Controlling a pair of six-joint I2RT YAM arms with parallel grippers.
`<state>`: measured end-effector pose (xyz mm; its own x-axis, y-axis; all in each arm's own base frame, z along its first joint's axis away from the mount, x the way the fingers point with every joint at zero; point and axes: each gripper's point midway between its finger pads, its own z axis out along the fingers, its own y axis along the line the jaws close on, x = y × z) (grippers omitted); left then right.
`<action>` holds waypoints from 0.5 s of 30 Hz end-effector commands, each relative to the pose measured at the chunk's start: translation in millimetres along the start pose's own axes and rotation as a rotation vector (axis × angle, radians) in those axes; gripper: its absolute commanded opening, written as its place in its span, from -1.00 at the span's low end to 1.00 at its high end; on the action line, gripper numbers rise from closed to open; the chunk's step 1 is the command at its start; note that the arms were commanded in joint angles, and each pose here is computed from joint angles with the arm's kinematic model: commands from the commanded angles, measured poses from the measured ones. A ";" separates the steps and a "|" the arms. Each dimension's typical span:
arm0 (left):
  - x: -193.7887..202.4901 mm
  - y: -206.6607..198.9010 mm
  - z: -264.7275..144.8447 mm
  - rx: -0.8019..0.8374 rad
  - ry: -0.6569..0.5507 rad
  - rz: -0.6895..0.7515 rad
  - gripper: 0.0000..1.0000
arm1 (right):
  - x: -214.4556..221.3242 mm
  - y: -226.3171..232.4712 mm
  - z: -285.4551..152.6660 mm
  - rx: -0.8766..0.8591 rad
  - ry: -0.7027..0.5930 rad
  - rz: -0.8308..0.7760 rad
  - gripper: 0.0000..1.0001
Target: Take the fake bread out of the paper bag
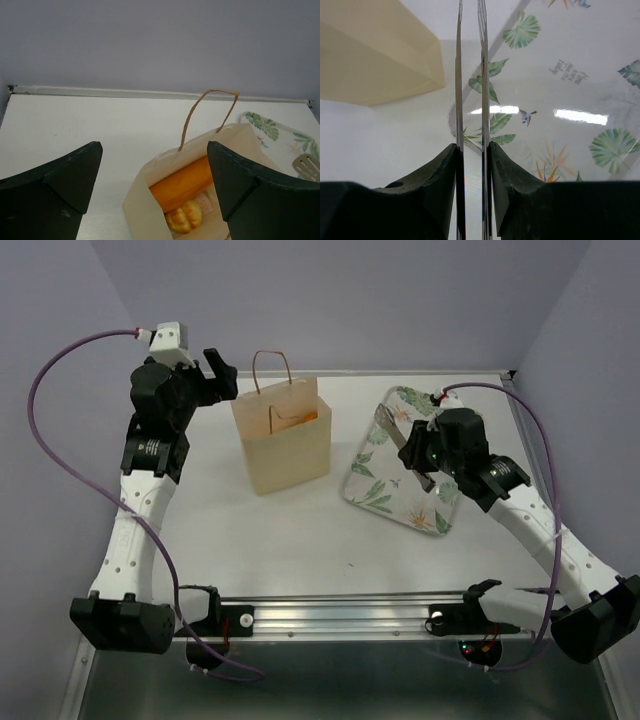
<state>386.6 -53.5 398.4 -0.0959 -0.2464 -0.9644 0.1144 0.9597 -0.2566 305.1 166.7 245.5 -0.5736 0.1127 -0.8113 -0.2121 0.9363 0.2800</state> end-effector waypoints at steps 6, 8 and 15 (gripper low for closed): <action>23.1 -38.3 42.4 0.337 0.137 0.326 0.98 | -58.9 10.9 -14.1 -0.057 -0.137 0.080 -0.22; 34.0 -40.7 44.5 0.382 0.166 0.363 0.98 | -60.8 9.3 -13.3 -0.057 -0.140 0.085 -0.21; 60.9 -38.4 49.4 0.468 0.191 0.524 0.98 | -59.1 12.9 -7.6 -0.072 -0.121 0.083 -0.19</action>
<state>432.3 -104.8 330.6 -0.2117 0.1908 -0.9585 0.5227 0.8508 0.0539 321.1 163.2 267.3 -0.5580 0.1904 -0.8077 -0.1870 0.9195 0.3459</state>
